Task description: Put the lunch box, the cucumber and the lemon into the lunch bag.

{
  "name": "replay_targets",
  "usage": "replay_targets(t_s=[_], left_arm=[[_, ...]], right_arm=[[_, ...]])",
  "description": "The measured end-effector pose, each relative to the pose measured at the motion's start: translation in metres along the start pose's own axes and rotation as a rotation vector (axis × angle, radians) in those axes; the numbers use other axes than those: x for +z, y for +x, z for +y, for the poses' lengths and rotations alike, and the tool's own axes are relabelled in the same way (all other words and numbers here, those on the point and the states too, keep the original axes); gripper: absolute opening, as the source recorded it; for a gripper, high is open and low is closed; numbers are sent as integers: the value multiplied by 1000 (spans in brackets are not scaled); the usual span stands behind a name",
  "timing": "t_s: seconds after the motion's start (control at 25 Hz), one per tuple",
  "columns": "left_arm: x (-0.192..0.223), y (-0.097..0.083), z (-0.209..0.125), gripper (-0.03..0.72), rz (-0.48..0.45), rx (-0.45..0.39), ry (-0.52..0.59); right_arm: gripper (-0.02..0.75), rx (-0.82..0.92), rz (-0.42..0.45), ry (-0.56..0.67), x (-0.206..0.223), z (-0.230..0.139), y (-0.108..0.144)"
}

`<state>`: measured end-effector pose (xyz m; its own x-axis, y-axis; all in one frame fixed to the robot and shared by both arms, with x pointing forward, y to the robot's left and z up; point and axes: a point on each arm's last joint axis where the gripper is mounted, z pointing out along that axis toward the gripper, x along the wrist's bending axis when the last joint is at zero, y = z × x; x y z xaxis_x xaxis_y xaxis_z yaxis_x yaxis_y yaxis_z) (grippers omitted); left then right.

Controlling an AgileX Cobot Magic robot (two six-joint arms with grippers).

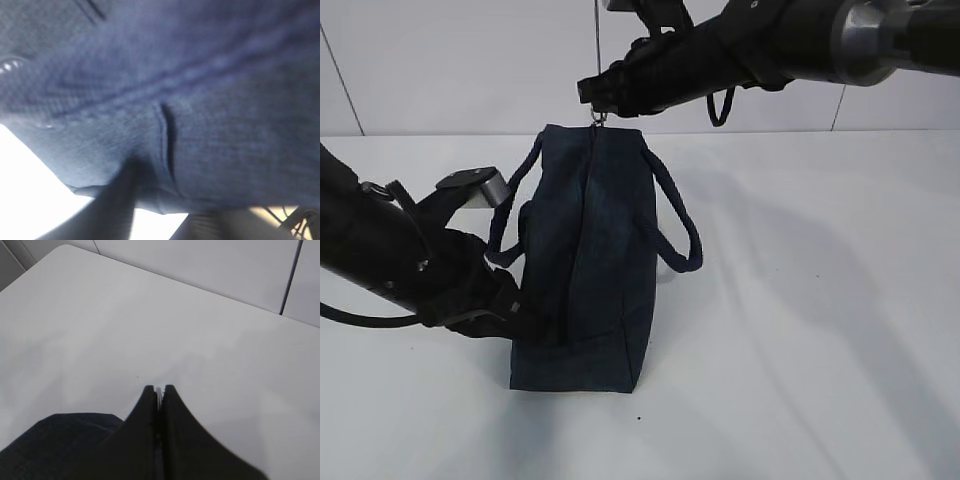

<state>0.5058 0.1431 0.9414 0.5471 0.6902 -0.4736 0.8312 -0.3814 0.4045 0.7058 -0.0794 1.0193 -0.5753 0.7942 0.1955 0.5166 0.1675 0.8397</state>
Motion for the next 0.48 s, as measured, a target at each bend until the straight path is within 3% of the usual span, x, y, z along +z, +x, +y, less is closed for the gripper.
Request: replay_targets(t_s=[0.32,0.48], left_arm=[[1,-1,-2,272,-14,-22,2],[-8,-6,0,304,-14,-10,-27]], right_arm=[[0,1,16,19,0,-2,1],[0,1,21,25,0,-2,1]])
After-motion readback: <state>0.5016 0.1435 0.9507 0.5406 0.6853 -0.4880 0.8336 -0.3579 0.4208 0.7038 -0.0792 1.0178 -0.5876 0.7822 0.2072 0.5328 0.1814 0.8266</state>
